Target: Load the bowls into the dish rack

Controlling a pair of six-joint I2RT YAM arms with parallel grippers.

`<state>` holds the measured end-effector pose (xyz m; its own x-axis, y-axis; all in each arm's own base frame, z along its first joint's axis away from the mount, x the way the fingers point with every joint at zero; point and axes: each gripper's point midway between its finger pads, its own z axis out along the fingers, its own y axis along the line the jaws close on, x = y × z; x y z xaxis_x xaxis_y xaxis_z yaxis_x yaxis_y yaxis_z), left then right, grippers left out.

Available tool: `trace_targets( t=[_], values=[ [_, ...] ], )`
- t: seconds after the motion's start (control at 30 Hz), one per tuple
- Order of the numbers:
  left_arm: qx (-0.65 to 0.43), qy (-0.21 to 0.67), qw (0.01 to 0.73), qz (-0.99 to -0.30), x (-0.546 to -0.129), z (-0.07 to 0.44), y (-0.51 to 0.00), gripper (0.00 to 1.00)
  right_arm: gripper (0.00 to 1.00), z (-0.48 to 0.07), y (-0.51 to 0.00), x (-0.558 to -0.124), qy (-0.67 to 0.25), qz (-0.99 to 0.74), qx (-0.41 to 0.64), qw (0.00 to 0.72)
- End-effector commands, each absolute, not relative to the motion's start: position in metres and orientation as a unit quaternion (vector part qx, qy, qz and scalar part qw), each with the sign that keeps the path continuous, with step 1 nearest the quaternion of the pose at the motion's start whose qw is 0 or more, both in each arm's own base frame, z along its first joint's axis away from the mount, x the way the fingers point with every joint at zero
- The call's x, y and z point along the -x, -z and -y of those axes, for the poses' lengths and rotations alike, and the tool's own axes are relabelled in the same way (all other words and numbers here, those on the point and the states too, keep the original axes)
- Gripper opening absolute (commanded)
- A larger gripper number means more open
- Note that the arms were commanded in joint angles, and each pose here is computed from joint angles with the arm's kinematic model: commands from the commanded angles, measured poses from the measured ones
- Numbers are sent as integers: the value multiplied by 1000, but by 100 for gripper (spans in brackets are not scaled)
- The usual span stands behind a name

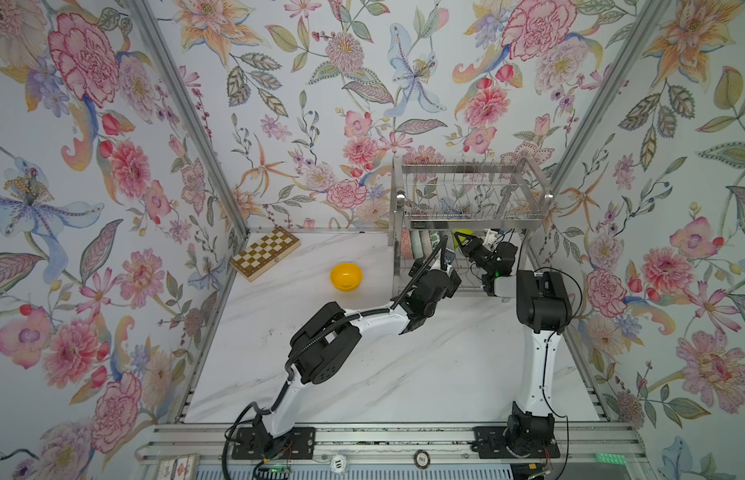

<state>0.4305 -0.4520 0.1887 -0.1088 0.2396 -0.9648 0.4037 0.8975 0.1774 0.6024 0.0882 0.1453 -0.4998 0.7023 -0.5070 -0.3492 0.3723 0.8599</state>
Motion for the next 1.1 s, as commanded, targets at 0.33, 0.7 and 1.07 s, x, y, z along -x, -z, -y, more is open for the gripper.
trace_targets(
  t=[0.33,0.7,1.07],
  values=[
    [-208,63,627,-748,-436,450,-185,99,18,-81,-141,-603,-535,-688,-137,471],
    [-207,64,626,-749,-434,448,-187,99,24,-81,-150,-604,-536,-686,-133,473],
    [-205,66,626,-749,-431,446,-188,99,30,-82,-159,-601,-537,-685,-129,476]
  ],
)
